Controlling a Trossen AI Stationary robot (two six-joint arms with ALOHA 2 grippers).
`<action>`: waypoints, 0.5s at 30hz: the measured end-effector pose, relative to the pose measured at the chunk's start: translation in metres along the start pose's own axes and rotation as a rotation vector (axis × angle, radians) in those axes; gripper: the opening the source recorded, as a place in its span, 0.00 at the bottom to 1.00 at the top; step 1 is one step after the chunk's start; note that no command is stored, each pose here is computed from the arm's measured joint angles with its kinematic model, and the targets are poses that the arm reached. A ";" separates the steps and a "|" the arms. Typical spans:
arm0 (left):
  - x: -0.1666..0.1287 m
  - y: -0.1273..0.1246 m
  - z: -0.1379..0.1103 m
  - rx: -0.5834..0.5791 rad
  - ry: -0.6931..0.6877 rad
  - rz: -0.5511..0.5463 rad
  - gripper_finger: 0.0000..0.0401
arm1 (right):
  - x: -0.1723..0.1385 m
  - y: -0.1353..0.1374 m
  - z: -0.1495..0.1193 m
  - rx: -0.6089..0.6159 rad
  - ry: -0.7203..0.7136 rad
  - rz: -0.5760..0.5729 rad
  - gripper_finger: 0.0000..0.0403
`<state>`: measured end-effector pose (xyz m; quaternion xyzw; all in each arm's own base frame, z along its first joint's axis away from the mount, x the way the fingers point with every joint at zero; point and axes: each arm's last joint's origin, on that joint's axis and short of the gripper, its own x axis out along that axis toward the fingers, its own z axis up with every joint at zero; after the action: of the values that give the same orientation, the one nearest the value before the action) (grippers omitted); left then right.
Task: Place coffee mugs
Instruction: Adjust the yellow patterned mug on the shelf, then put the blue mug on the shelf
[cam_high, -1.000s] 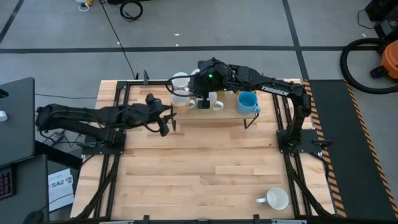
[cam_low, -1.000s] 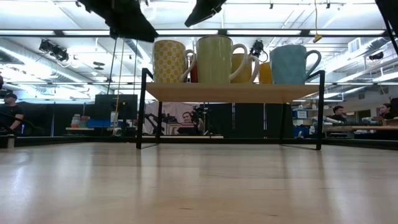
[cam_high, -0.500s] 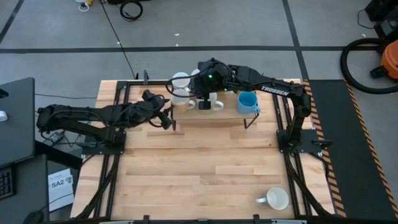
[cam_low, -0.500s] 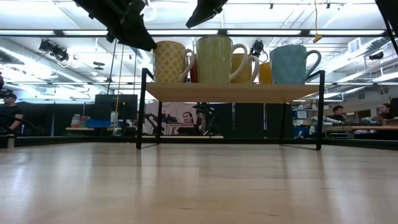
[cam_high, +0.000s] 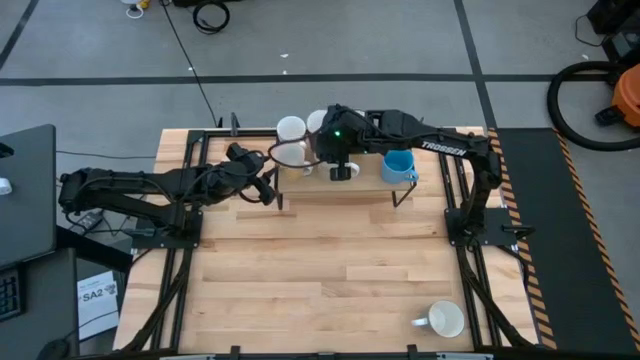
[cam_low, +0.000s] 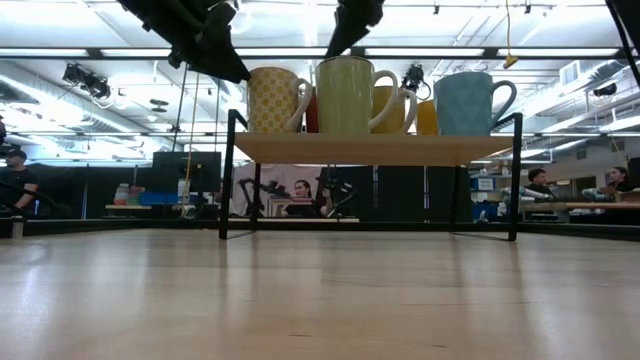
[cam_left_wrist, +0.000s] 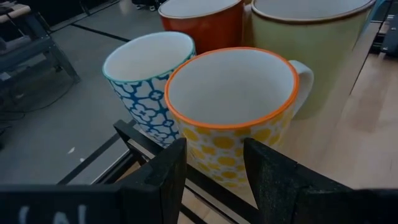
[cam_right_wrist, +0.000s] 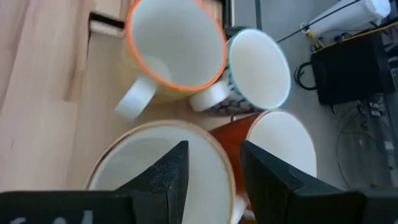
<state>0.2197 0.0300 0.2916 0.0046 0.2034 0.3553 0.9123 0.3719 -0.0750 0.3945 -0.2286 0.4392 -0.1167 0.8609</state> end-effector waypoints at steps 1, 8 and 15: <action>0.000 0.000 0.000 0.000 0.000 0.000 0.42 | -0.002 0.002 0.000 -0.007 0.007 -0.004 0.37; 0.000 -0.001 0.000 0.002 0.001 -0.003 0.42 | -0.021 0.010 0.004 -0.031 0.006 -0.069 0.37; -0.001 -0.001 0.000 0.003 0.002 -0.003 0.42 | -0.025 0.012 -0.005 -0.058 0.078 -0.034 0.37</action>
<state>0.2196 0.0292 0.2913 0.0052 0.2049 0.3536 0.9127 0.3531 -0.0561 0.4033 -0.2560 0.4719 -0.1272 0.8340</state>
